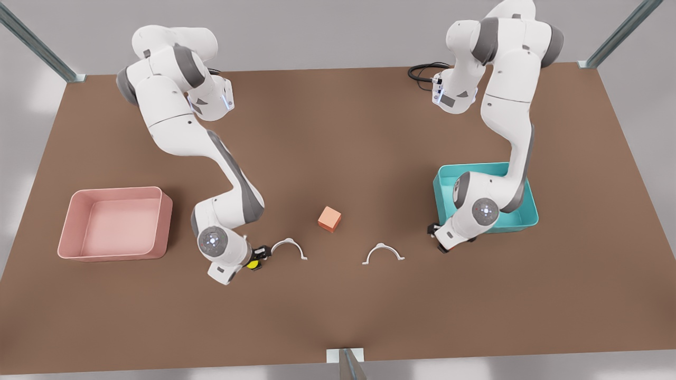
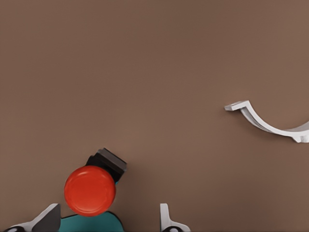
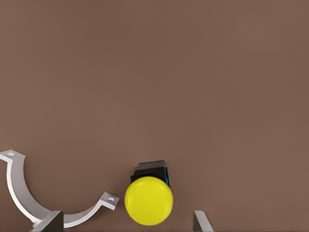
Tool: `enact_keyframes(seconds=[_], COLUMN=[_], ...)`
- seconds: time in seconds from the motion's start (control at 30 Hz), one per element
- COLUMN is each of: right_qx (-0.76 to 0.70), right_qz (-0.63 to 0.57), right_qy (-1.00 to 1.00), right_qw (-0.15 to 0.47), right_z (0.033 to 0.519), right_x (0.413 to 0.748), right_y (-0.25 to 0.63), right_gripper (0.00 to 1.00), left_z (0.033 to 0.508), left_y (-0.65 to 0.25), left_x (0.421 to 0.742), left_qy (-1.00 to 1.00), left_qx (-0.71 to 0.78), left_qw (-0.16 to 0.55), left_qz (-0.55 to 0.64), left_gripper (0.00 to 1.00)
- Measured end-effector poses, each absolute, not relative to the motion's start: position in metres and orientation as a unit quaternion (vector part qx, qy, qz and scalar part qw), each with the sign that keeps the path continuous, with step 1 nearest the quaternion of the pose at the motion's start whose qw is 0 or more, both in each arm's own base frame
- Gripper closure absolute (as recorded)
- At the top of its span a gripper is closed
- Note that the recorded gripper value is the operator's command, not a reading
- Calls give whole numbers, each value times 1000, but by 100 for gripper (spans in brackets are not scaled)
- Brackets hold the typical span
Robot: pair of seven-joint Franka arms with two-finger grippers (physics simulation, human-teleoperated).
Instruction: Place the red button in the blue storage box with the left arm, and place the yellow button in the pink storage box with the right arm
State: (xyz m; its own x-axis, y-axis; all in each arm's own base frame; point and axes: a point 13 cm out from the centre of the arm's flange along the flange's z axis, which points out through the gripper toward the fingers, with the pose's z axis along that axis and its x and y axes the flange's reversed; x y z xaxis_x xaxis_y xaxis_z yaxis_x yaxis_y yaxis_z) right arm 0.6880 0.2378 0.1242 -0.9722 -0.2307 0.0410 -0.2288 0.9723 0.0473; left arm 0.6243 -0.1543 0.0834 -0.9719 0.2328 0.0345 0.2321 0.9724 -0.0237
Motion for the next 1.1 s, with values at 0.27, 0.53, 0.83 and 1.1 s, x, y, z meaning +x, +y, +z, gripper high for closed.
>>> enact_keyframes(seconds=[0.27,0.53,0.83,1.1], right_qx=[105,107,108,111], right_qz=[-23,-24,-29,-33], right_qy=[-993,-993,-993,-993], right_qw=[42,52,31,21], right_z=[80,46,43,49], right_x=[680,666,675,681], right_y=[230,231,235,237], right_gripper=[0,4,29,46], left_z=[58,45,100,212], left_y=[-162,-160,-169,-101], left_x=[640,642,659,582], left_qy=[-992,-991,-988,-993], left_qx=[-125,-130,-139,-114], left_qw=[-19,-30,-64,-36], left_qz=[15,14,20,5], left_gripper=[0,44,52,52])
